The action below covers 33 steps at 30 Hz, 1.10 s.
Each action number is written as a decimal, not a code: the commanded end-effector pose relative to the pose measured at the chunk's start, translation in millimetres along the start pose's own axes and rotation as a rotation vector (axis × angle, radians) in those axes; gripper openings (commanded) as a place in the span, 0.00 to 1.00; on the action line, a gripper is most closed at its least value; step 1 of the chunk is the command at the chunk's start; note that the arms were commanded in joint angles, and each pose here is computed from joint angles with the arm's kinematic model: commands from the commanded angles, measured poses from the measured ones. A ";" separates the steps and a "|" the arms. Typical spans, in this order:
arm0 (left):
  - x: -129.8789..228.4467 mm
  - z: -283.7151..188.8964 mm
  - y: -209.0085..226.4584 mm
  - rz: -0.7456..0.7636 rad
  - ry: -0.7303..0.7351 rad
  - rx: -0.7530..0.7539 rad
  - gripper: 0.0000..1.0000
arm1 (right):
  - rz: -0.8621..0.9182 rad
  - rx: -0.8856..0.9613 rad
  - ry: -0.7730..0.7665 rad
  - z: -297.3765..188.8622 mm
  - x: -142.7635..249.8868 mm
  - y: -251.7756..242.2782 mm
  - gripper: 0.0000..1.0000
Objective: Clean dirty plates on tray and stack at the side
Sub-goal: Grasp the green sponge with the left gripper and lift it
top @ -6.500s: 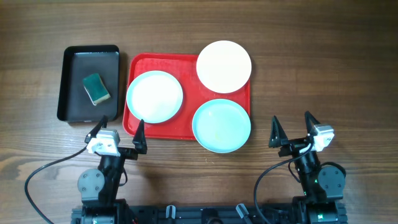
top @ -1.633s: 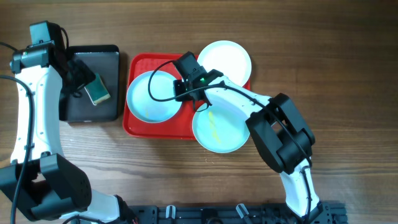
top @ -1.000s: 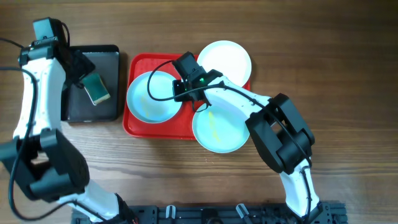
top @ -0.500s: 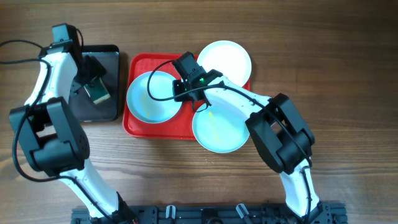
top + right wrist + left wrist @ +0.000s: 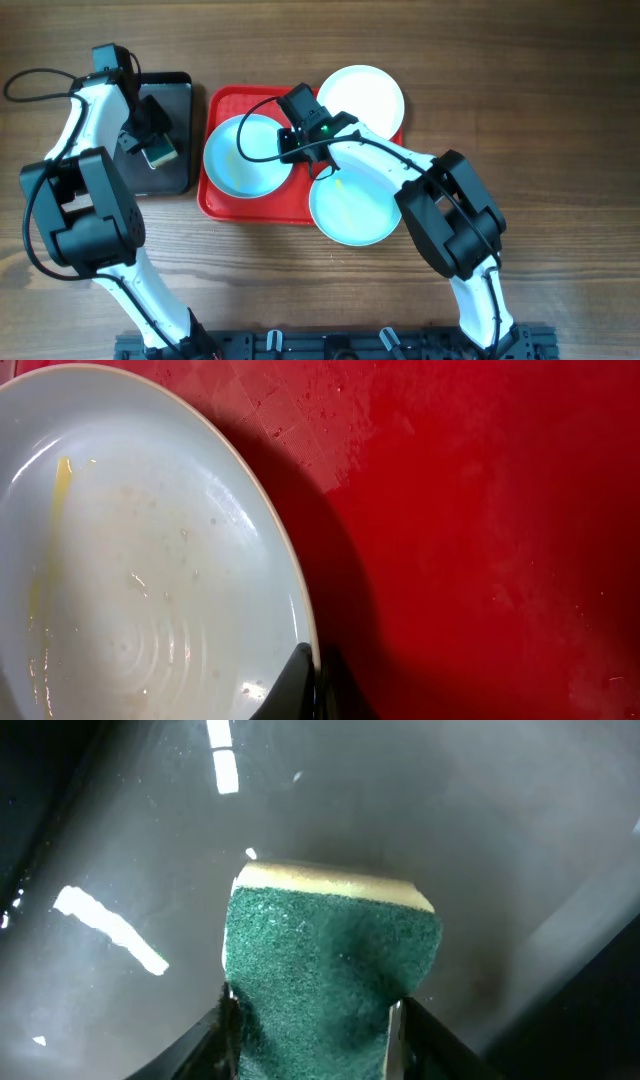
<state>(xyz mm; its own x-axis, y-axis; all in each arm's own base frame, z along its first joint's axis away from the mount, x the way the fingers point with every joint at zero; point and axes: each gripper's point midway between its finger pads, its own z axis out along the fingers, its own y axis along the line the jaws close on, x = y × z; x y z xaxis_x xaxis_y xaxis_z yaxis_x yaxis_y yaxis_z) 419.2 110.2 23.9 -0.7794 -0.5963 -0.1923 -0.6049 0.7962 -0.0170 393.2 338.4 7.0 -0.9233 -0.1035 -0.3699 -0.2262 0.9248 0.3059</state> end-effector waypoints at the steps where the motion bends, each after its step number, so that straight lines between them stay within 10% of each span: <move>1: 0.8 2.7 -4.2 0.026 0.014 0.016 0.40 | -0.005 0.013 0.012 8.6 3.5 -2.2 0.04; 16: 14.7 21.3 0.4 0.028 0.062 -0.003 0.27 | -0.005 0.012 0.012 8.6 3.4 -2.1 0.05; 23: 14.8 21.4 0.5 0.028 0.062 -0.003 0.04 | -0.005 0.012 0.012 8.6 3.4 -2.0 0.04; 33: 20.1 24.7 2.7 0.029 0.076 -0.009 0.04 | -0.005 0.009 0.015 8.6 4.0 -1.6 0.04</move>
<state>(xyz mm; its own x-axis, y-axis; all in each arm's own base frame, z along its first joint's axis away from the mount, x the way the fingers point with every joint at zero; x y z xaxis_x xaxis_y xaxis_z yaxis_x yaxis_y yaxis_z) 418.2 108.3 15.7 -0.7935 -0.5825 -0.1763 -0.5894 0.8077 -0.0163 393.2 338.4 7.0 -0.9232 -0.1039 -0.3700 -0.2266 0.9248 0.3058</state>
